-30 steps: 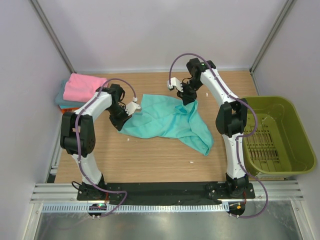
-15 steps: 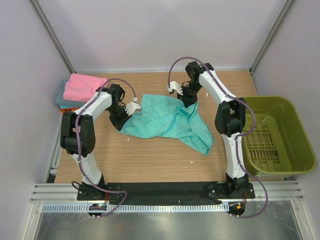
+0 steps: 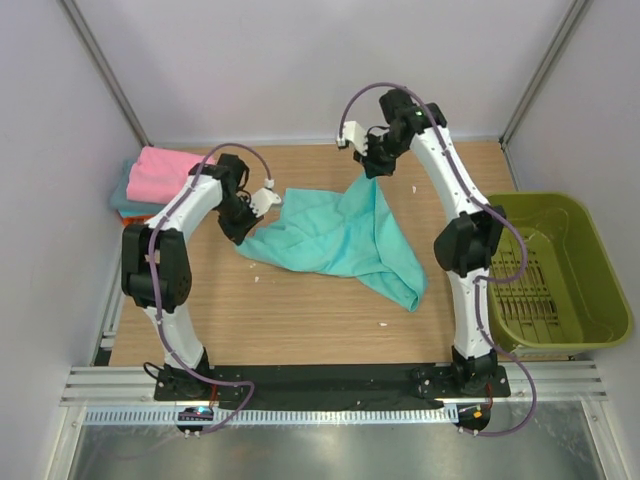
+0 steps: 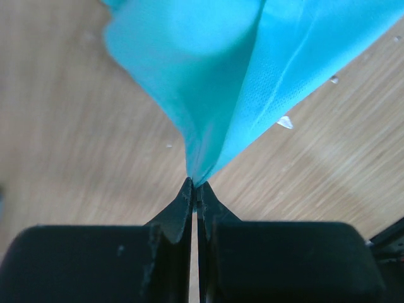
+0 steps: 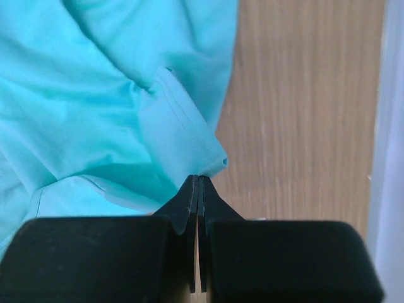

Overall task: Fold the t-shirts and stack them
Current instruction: Flatten the tshirt out

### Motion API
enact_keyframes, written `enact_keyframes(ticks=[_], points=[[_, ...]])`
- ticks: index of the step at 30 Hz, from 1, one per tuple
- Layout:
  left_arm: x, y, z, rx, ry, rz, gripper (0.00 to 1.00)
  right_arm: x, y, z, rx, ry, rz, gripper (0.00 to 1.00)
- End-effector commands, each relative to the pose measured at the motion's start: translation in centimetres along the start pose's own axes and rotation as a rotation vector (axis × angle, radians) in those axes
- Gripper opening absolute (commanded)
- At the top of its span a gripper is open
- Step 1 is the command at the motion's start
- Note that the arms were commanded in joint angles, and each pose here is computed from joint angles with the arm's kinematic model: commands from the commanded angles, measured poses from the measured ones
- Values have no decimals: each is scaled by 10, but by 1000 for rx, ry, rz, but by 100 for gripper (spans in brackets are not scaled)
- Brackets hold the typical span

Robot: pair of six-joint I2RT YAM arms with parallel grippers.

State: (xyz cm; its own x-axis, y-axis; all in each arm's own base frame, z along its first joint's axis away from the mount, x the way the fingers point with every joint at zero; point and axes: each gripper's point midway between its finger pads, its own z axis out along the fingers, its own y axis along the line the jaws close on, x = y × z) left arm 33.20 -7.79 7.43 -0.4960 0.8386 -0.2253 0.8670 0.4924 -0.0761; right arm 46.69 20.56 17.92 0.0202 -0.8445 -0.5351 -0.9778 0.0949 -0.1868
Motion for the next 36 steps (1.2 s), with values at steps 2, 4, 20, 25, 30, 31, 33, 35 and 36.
enact_keyframes(ticks=[2,4,20,25,30,31,33,35,36], points=[[-40,45,-61,-237,-147,31,0,-19,-40,-84,302,-86,114,1],[-55,62,-89,-337,-194,34,0,-19,-52,-115,402,-116,155,1],[-141,98,-321,-988,-602,-32,0,-97,-63,-349,962,-701,344,1],[-148,67,-376,-1114,-686,7,0,-124,-25,-388,968,-835,310,1],[-144,27,-417,-1164,-795,1,0,-138,30,-437,1021,-944,319,1],[-141,21,-427,-1169,-831,-16,0,-134,35,-442,1045,-948,345,1],[-129,4,-451,-1182,-914,-52,0,-139,61,-462,1069,-981,331,1],[-118,-11,-475,-1207,-987,-65,0,-141,76,-476,1092,-999,327,1],[-114,-16,-484,-1221,-1012,-71,0,-144,89,-489,1114,-1011,313,1]])
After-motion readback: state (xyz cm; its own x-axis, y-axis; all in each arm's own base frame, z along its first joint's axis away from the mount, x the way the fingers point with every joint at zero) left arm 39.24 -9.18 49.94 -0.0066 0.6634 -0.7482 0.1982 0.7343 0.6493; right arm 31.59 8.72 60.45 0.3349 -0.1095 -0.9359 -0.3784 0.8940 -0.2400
